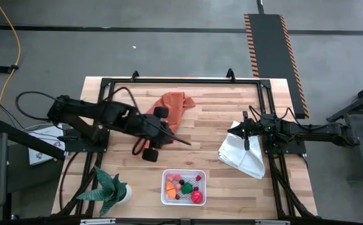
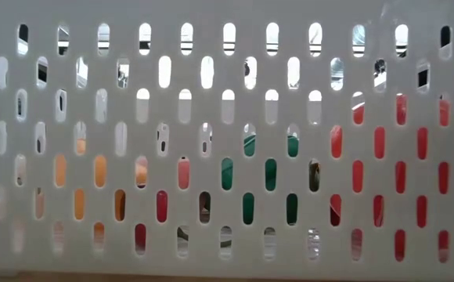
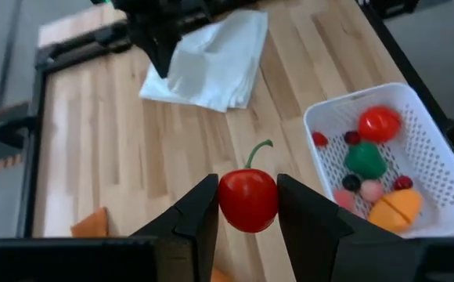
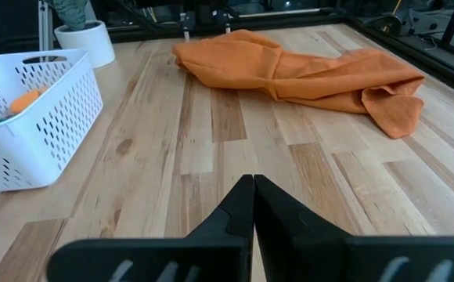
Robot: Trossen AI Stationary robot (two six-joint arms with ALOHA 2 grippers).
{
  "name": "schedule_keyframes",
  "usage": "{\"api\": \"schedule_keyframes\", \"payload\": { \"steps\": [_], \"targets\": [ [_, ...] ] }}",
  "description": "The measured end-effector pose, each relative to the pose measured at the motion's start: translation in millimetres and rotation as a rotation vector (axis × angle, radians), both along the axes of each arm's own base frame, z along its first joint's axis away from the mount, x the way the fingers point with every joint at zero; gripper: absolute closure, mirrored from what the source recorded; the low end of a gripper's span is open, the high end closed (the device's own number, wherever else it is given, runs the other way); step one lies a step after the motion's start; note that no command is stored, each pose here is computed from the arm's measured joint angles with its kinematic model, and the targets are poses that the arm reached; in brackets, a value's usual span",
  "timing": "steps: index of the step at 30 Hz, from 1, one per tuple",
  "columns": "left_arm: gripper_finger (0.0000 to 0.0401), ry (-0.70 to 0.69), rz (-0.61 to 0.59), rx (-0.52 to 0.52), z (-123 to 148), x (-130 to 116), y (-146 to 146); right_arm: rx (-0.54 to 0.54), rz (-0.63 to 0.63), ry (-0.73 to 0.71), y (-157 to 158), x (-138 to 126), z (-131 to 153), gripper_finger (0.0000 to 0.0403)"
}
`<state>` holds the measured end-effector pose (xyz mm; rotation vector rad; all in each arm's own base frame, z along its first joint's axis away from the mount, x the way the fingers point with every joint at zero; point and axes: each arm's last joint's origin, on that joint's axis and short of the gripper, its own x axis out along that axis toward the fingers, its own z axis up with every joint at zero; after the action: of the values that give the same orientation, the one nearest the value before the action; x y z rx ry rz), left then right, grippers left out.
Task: Pick and placing Produce into tupperware
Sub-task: Put the red cherry into the white bin
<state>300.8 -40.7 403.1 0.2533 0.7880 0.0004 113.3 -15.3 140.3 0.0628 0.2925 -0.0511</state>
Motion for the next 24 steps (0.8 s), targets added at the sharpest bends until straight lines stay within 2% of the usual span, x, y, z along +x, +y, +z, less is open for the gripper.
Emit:
{"api": "schedule_keyframes", "payload": {
  "steps": [9, 16, 24],
  "targets": [
    [0.0288, 0.169, -0.017, -0.078, -11, 31, -20, 0.0, 0.0, 0.0, 0, 0, 0, 0.0402],
    [0.0288, 0.262, -0.033, -0.195, -30, 47, -27, 0.0, 0.0, 0.0, 0, 0, 0, 0.0402],
    [0.0288, 0.32, -0.052, -0.216, -51, 63, -33, 0.0, 0.0, 0.0, 0, 0, 0, 0.0402]
  ]
}}
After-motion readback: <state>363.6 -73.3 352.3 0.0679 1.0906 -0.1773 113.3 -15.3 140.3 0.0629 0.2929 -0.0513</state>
